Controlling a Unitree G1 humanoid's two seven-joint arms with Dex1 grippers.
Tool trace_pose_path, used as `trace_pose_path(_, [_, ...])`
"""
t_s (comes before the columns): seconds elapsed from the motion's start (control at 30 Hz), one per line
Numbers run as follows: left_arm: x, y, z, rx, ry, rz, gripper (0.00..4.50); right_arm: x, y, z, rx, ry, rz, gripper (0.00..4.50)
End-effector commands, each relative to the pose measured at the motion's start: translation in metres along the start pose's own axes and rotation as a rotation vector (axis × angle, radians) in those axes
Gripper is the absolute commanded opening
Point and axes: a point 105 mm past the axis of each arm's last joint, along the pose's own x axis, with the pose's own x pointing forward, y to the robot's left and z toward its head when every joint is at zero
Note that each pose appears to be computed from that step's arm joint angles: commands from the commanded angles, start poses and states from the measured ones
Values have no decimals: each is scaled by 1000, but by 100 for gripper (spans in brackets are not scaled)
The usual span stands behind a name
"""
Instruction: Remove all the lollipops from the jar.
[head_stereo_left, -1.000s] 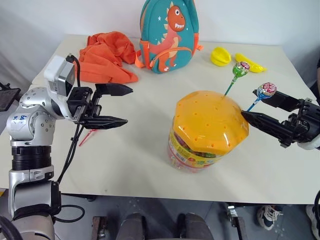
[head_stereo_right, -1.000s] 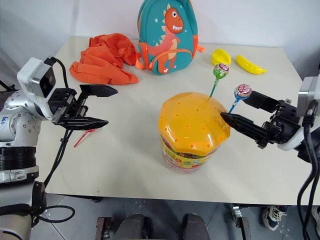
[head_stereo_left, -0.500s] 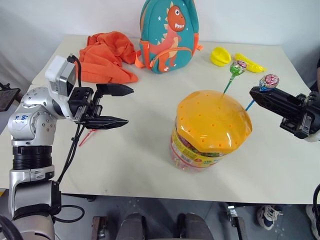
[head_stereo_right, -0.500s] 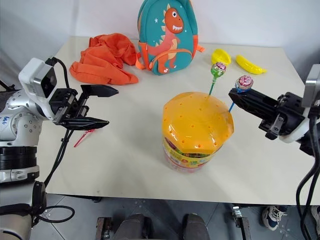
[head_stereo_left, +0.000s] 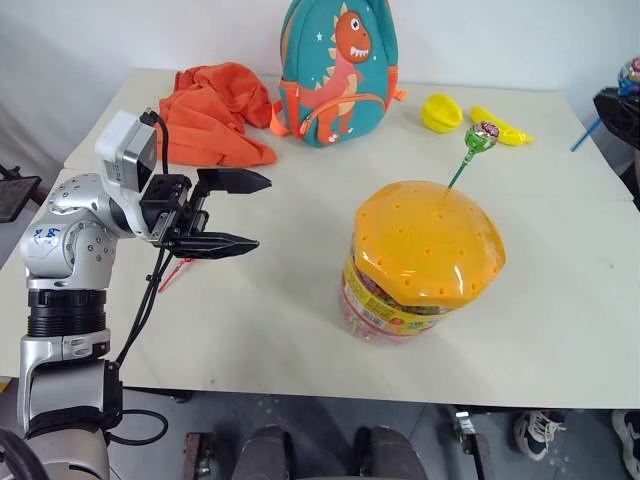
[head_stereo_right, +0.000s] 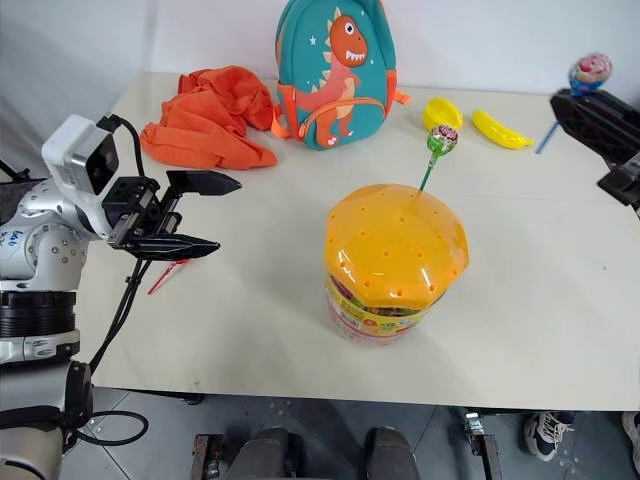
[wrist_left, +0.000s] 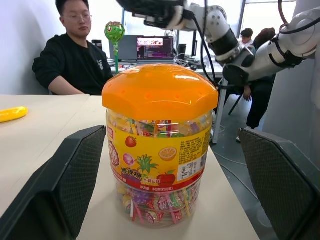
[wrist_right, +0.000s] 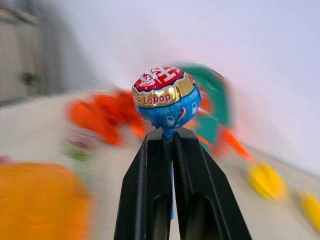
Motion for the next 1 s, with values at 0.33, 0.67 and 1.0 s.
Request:
trace_pose_path(0.33, [-13,-4,9,6,71,14,450,-34,-75,-155,162,758,-370,2])
trace_pose_path(0.67, [-16,-4,28,59,37,57,450,-34,-87,-203,262,838,-454,26])
trace_pose_path(1.0, [-6,-1,35,66,1,32,450,-46,-74,-180,231,787,-409,344])
